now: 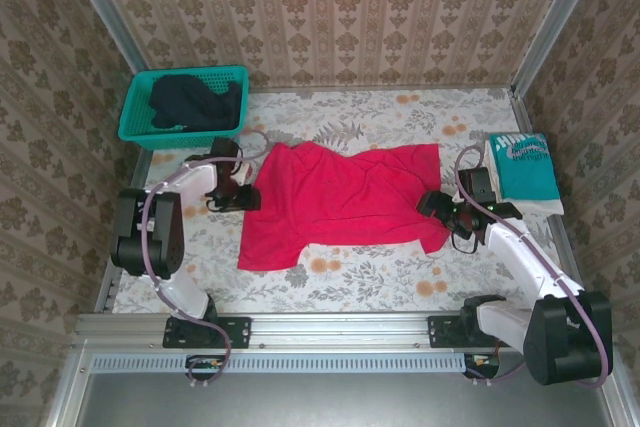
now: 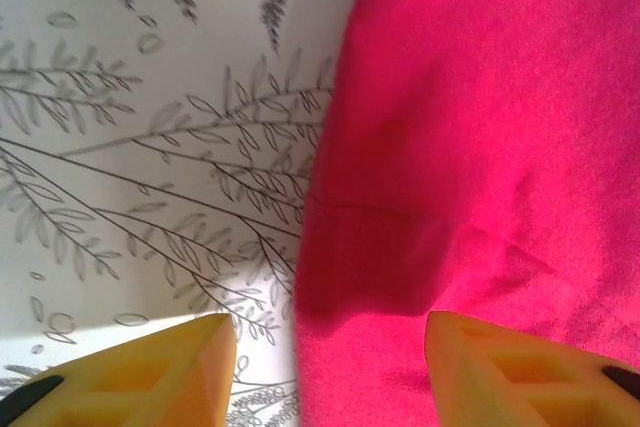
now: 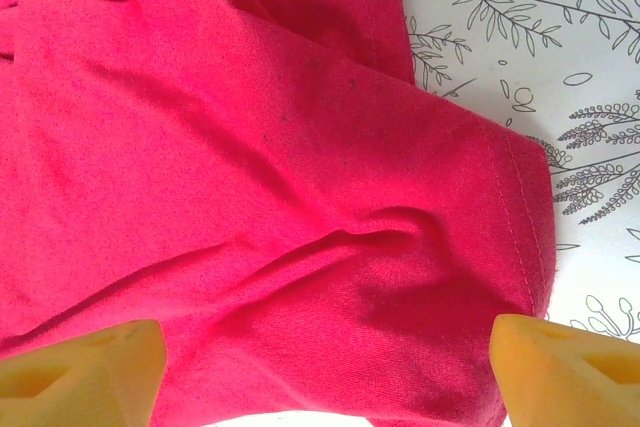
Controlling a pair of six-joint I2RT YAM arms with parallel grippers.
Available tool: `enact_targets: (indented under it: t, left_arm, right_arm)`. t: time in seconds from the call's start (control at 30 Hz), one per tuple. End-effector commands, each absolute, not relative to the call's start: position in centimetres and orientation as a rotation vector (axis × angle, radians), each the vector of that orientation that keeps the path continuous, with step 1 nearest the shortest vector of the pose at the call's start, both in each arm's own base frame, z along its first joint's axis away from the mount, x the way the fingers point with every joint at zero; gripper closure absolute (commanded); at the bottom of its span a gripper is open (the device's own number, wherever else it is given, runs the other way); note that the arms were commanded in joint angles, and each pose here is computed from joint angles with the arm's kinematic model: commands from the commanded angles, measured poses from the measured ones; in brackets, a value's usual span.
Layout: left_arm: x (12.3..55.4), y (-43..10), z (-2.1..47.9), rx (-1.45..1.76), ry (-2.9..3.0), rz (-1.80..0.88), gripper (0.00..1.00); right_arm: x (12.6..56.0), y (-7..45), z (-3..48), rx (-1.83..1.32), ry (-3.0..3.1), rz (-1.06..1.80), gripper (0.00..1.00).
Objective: Fold and stack the t-shirts
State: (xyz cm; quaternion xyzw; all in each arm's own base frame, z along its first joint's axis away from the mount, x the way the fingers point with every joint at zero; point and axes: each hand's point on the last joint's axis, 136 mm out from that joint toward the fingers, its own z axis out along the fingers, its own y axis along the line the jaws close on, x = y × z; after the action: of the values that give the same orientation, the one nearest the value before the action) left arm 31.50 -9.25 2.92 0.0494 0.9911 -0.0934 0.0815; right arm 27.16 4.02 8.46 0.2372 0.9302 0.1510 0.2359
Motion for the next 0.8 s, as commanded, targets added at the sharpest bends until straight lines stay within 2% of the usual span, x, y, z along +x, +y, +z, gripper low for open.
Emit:
enact_targets:
  t: [0.0, 0.17, 0.27, 0.37, 0.4, 0.6, 0.77]
  left_arm:
    - [30.7, -9.6, 1.9, 0.137, 2.986, -0.279, 0.50]
    - [30.6, -9.9, 0.9, 0.149, 3.029, -0.228, 0.60]
    - [30.4, -9.6, 0.7, 0.156, 3.053, -0.178, 0.75]
    - [30.3, -9.3, 0.9, 0.148, 3.051, -0.144, 0.96]
    - [30.3, -9.1, 1.0, 0.142, 3.049, -0.134, 1.00]
    - [30.2, -9.3, 2.0, 0.061, 3.007, -0.182, 1.00]
    - [30.1, -8.8, 3.0, -0.159, 2.946, -0.280, 1.00]
  right_arm:
    - [27.3, 3.7, 8.5, 0.662, 2.537, 0.404, 0.15]
    - [27.5, 3.8, 8.3, 0.659, 2.549, 0.408, 0.14]
    - [27.6, 3.7, 8.4, 0.660, 2.542, 0.402, 0.14]
    - [27.5, 3.7, 8.2, 0.664, 2.544, 0.396, 0.14]
    - [27.4, 3.6, 8.1, 0.667, 2.547, 0.392, 0.14]
    - [25.5, 1.4, 7.8, 0.800, 2.554, 0.233, 0.15]
    - [23.0, 0.0, 6.2, 1.014, 2.542, 0.183, 0.28]
